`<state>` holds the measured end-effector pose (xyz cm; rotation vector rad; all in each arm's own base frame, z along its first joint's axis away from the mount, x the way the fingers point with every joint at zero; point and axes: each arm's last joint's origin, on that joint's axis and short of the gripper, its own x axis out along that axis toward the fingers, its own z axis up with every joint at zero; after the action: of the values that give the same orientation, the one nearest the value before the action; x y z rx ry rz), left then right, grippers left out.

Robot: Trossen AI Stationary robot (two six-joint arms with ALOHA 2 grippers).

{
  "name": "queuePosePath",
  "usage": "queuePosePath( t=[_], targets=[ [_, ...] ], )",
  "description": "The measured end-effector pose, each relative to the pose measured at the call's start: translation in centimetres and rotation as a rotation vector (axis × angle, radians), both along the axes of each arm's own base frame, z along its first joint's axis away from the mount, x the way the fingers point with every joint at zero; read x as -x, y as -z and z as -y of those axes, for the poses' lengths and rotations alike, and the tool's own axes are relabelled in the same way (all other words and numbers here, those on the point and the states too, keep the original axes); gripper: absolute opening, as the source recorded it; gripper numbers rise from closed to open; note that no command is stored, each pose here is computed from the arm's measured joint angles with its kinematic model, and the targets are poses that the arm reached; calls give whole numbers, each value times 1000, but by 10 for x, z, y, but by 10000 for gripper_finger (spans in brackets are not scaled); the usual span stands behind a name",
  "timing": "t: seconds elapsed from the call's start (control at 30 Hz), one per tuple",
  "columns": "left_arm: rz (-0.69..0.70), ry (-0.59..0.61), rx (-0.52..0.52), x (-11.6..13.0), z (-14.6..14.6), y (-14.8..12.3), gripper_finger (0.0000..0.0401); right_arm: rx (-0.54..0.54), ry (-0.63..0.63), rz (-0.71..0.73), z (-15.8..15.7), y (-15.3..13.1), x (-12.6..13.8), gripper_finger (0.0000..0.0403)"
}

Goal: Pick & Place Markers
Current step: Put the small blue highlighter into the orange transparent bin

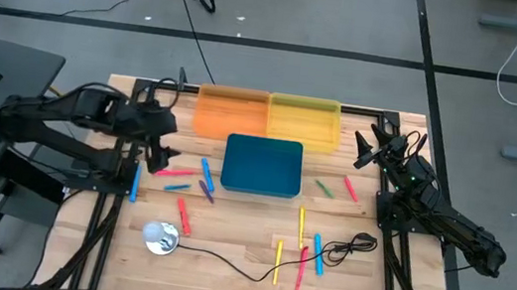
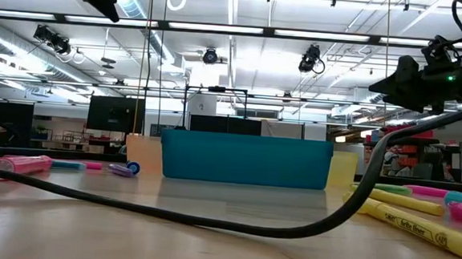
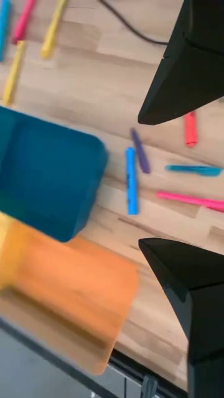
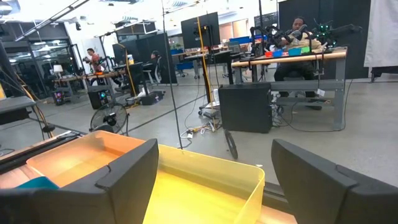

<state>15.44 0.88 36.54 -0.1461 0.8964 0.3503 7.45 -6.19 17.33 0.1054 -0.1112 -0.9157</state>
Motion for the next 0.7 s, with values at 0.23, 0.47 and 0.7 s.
queuePosePath(
  t=[0.23, 0.47, 0.7],
  targets=[
    [-122, 15, 41, -14, -4, -9, 321, 0, 0, 0, 0, 0, 0, 314],
    [-194, 20, 86, -27, -7, -22, 321, 0, 0, 0, 0, 0, 0, 314],
    [-275, 15, 108, -36, -8, -35, 321, 0, 0, 0, 0, 0, 0, 314]
  ],
)
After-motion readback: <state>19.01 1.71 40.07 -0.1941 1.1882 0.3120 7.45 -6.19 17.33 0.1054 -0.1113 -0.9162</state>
